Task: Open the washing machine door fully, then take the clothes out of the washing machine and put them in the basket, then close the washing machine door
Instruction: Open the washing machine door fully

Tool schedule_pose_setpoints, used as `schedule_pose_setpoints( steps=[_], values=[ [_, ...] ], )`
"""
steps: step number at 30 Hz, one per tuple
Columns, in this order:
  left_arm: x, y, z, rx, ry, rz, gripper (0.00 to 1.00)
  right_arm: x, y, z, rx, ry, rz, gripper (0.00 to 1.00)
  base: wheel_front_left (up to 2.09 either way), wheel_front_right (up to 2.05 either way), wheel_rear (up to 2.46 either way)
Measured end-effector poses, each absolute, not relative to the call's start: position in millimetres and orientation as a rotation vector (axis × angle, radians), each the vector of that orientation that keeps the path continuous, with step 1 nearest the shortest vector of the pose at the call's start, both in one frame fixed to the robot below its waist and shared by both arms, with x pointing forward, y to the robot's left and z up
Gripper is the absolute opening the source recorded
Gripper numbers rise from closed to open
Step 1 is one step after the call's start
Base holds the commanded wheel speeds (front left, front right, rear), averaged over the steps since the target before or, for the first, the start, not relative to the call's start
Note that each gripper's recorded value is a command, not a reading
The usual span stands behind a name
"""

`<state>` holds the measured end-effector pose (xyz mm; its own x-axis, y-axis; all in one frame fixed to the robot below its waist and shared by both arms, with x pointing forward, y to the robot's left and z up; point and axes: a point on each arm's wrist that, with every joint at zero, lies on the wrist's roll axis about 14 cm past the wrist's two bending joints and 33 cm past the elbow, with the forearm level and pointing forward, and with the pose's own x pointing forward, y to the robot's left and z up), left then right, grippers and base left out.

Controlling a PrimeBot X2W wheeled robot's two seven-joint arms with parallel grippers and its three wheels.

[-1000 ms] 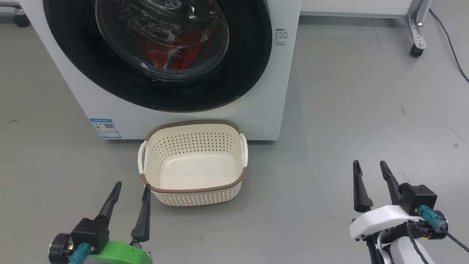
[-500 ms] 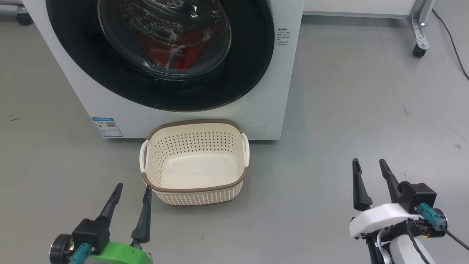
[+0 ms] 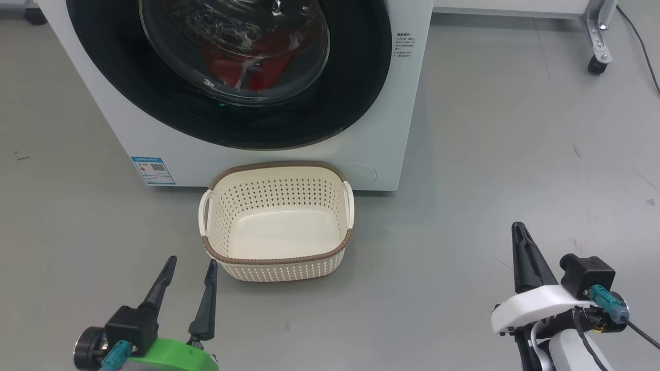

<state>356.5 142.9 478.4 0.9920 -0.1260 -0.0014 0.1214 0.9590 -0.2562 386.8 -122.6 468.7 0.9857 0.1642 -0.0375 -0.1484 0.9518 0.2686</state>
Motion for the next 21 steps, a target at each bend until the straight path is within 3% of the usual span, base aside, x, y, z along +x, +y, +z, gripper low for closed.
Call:
schedule_pose_setpoints(
  steps=[10, 16, 21],
  values=[
    [364, 139, 475, -0.264, 0.029, -0.135, 1.0, 403, -134, 458, 0.447, 0.085, 0.09, 0.0, 0.0, 0.0, 0.0],
    [366, 141, 470, -0.264, 0.046, -0.126, 1.0, 420, -152, 449, 0.781, 0.092, -0.034, 0.0, 0.0, 0.0, 0.0],
    [369, 141, 465, -0.262, 0.06, -0.125, 1.0, 446, -151, 453, 1.0, 0.085, -0.059, 0.0, 0.0, 0.0, 0.0]
  ],
)
